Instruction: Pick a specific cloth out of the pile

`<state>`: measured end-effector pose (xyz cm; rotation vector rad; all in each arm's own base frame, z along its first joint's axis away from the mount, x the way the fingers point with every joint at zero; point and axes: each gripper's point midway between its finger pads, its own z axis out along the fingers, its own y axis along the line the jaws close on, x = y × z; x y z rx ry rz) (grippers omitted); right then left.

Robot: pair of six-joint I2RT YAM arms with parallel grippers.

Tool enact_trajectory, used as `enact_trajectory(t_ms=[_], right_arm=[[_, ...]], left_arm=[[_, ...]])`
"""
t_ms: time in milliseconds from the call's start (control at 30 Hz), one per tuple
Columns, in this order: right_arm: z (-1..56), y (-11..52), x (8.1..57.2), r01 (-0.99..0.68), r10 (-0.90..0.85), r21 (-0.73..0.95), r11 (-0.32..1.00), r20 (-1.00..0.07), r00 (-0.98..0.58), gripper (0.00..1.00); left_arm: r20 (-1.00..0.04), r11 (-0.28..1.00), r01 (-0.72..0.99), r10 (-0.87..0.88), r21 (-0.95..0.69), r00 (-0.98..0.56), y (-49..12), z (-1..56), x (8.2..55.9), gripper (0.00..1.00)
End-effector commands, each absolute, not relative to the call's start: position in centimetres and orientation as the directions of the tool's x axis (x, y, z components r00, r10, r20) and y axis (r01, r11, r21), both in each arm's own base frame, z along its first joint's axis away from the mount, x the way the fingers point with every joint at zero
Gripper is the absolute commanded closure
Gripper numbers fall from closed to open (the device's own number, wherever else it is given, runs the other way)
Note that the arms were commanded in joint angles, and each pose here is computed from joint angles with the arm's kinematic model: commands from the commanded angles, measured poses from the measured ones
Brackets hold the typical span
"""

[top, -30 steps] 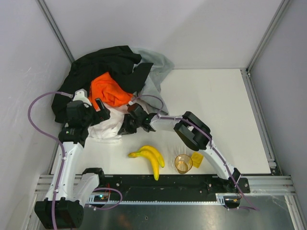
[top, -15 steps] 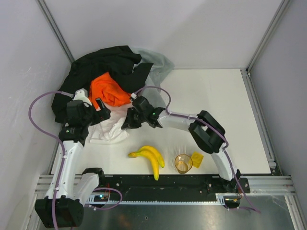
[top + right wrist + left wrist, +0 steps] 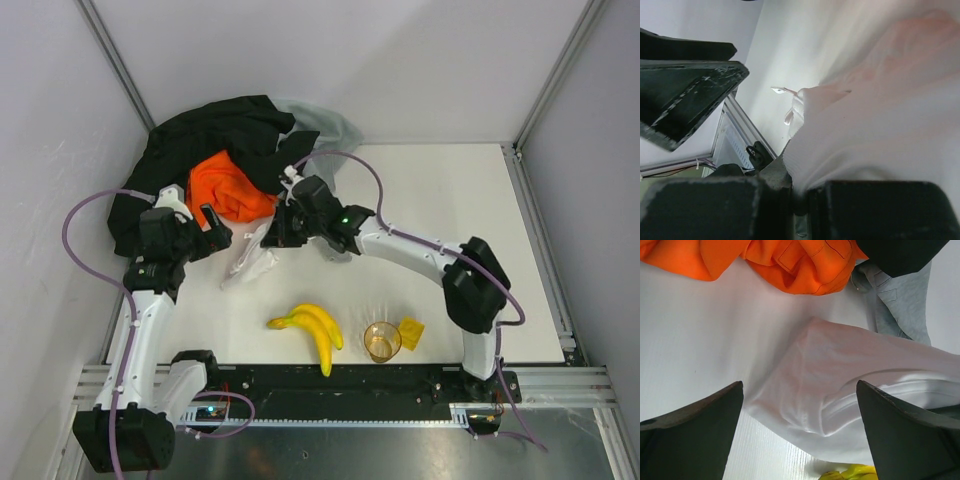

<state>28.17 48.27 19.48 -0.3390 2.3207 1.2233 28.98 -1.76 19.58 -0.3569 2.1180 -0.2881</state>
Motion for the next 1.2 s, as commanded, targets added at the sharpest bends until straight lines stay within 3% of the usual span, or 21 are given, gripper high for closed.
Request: enact_trajectory(t_ms=[0, 633, 867, 1167], right_arm=[[25.8, 45.6, 28.7, -0.498, 0.069, 0.679, 0.54, -0.625, -0.778, 1.0], [37.6, 27.4, 31.6, -0.45, 0.321, 0.584, 0.676, -0.782, -0.534, 1.0], [39.3, 20.5, 31.8, -0.382, 0.384, 0.565, 0.731, -0.804, -0.454, 1.0], [38.9, 16.9, 32.2, -0.331, 0.393, 0.55, 0.767, -0.81, -0.435, 1.0]], left_arm=[[-0.782, 0.925, -0.123, -0.37, -0.358, -0.502, -1.9, 20.2, 29.4, 0.0], [-0.769, 0.921, -0.107, -0.372, -0.373, -0.519, -2.3, 19.8, 29.6, 0.0], [-0.765, 0.921, -0.098, -0.37, -0.378, -0.527, -2.5, 19.7, 29.6, 0.0], [-0.76, 0.92, -0.091, -0.369, -0.382, -0.536, -2.6, 19.5, 29.7, 0.0]])
